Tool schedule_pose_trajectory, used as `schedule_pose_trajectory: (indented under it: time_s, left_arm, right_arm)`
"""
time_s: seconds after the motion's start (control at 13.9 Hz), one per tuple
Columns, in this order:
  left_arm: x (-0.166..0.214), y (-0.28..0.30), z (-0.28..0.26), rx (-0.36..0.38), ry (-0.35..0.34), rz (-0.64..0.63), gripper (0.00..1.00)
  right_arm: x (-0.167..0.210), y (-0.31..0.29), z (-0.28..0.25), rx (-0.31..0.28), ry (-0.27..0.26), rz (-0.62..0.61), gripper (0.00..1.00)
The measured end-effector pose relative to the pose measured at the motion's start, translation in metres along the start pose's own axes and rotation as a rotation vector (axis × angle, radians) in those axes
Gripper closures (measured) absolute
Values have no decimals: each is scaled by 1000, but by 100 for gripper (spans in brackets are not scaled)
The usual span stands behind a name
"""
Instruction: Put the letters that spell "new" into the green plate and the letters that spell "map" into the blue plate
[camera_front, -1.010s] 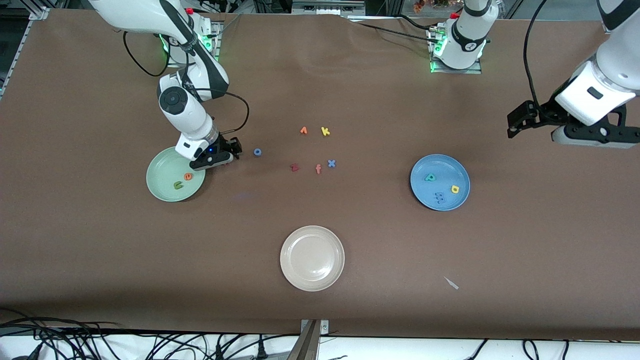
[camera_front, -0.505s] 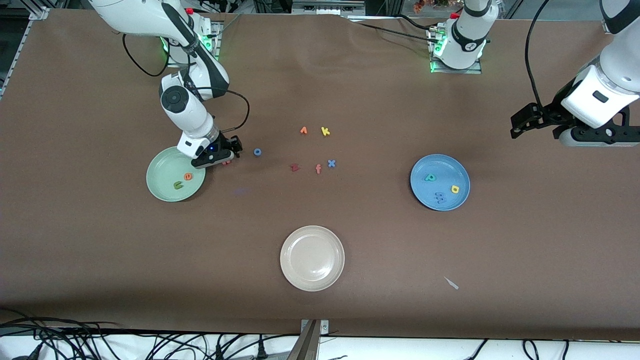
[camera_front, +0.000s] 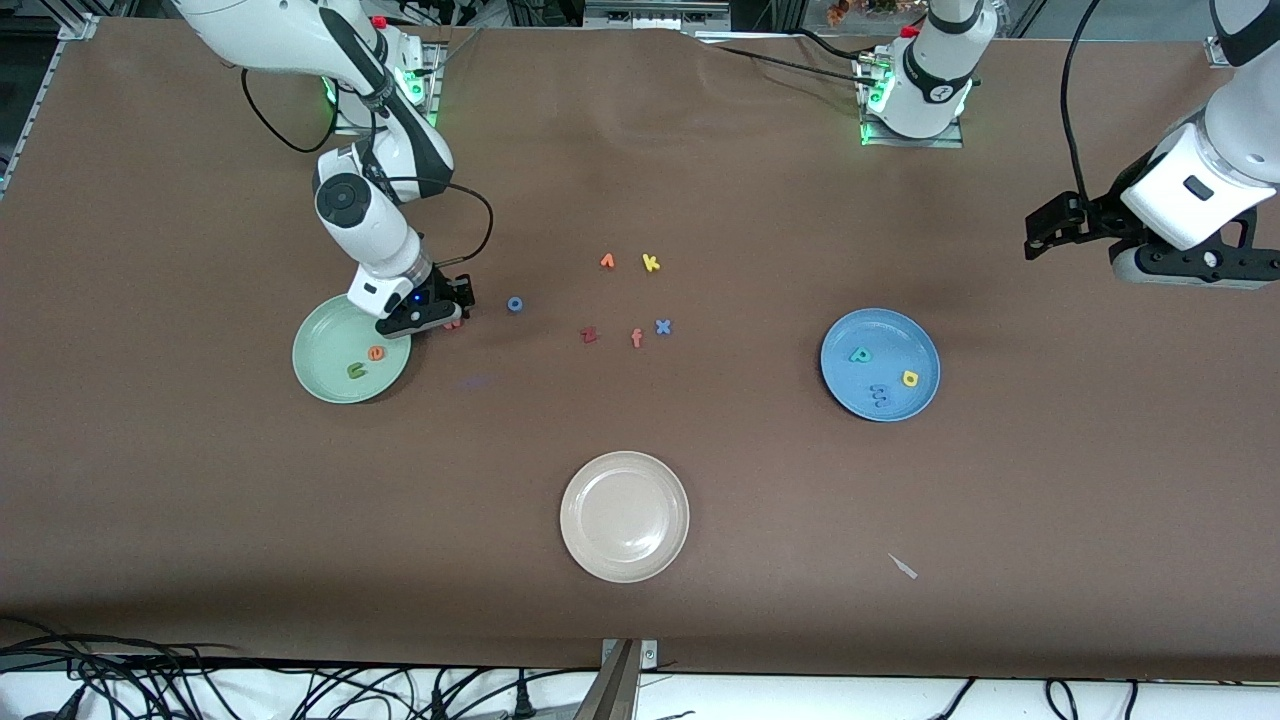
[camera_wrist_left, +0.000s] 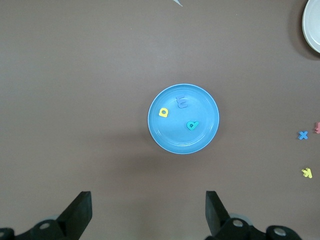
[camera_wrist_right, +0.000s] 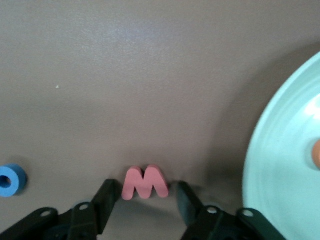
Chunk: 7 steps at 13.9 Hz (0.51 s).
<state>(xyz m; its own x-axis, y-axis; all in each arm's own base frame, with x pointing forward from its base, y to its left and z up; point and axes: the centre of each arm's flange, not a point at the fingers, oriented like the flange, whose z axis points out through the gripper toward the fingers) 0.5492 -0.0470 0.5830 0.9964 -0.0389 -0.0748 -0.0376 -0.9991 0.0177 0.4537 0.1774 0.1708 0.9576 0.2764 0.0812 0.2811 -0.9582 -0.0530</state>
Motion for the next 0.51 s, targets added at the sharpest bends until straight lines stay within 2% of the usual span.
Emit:
schedule_pose_trajectory:
  time_s: [0.07, 0.51]
  left_arm:
    - [0, 2, 0, 0, -3, 5, 0]
    - [-2, 4, 1, 1, -16, 14, 0]
  right_arm:
    - [1, 0, -2, -1, 3, 0, 57]
    - [1, 1, -2, -1, 4, 1, 59]
